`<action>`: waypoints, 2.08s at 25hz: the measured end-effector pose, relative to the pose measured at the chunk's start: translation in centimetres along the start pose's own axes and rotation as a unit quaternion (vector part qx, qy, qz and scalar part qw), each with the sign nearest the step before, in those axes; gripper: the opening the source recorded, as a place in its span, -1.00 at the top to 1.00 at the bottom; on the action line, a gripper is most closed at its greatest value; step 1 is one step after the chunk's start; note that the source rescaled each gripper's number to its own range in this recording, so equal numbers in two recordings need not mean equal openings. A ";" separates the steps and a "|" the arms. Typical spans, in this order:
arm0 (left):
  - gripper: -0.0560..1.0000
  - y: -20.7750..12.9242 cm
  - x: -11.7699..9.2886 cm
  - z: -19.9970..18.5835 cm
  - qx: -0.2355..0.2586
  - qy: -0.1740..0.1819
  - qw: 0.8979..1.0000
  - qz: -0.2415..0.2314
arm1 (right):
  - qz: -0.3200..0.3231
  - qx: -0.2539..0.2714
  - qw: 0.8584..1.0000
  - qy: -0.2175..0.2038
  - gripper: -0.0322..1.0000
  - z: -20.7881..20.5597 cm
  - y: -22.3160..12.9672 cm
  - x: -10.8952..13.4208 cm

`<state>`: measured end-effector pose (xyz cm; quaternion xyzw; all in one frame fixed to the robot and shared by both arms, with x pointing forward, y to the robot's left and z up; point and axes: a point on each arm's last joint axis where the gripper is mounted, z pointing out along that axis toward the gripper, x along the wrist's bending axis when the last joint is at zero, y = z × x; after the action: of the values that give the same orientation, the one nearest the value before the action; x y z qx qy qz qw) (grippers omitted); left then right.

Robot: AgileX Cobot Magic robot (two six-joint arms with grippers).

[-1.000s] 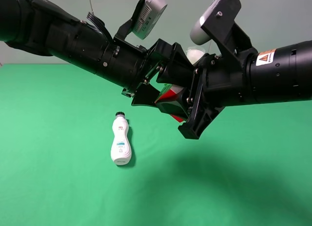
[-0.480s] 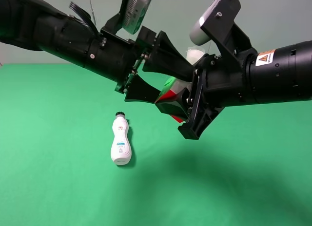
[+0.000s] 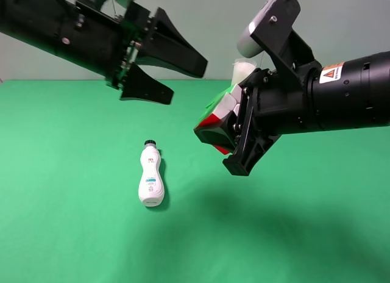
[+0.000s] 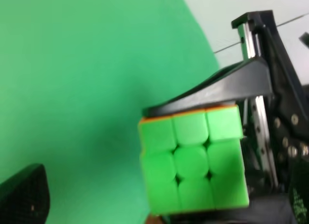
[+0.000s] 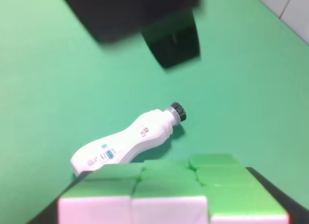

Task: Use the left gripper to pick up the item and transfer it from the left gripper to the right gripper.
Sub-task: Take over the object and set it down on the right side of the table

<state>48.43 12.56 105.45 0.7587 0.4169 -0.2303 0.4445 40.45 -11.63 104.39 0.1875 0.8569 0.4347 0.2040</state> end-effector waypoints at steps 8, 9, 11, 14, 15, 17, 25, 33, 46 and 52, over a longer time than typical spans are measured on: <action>-0.99 -0.7 -1.1 -5.6 -0.029 0.096 0.995 0.026 | 0.000 0.003 1.000 0.003 0.94 0.0 0.0 0.1; -0.99 -0.9 -1.4 -6.3 -0.032 0.111 0.993 0.031 | 0.000 0.003 1.000 0.003 0.94 0.0 0.0 0.1; -0.99 -1.4 -1.9 -7.7 -0.037 0.144 0.988 0.041 | 0.000 0.003 1.000 0.003 0.94 0.0 -0.1 0.1; -0.99 -2.3 -2.7 -9.7 -0.045 0.198 0.978 0.048 | 0.000 0.003 1.000 0.003 0.94 0.0 -0.1 0.1; -0.99 -2.7 -3.1 -10.3 -0.049 0.216 0.974 0.053 | 0.000 0.003 1.000 0.003 0.94 0.0 -0.1 0.1; -0.99 -3.4 -3.6 -11.6 -0.053 0.260 0.963 0.056 | 0.000 0.003 1.000 0.003 0.94 0.0 -0.1 0.1; -0.99 -6.5 -6.3 -15.9 -0.100 0.394 0.911 0.070 | 0.000 0.003 1.000 0.003 0.94 0.0 -0.1 0.1; -0.99 -10.7 -8.7 -18.7 -0.140 0.474 0.868 0.057 | 0.000 0.004 1.000 0.004 0.94 0.0 -0.1 0.1; -0.99 -21.2 -7.2 -17.3 -0.158 0.504 0.848 0.045 | 0.000 0.004 1.000 0.004 0.94 0.0 -0.1 0.1; -0.99 -24.9 -6.5 -16.1 -0.164 0.494 0.853 0.045 | 0.002 0.004 1.000 0.004 0.94 0.0 -0.1 0.1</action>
<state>23.74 30.19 106.15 0.7064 0.5786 0.2666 0.3085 40.39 -11.62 104.30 0.1879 0.8591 0.4325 0.1989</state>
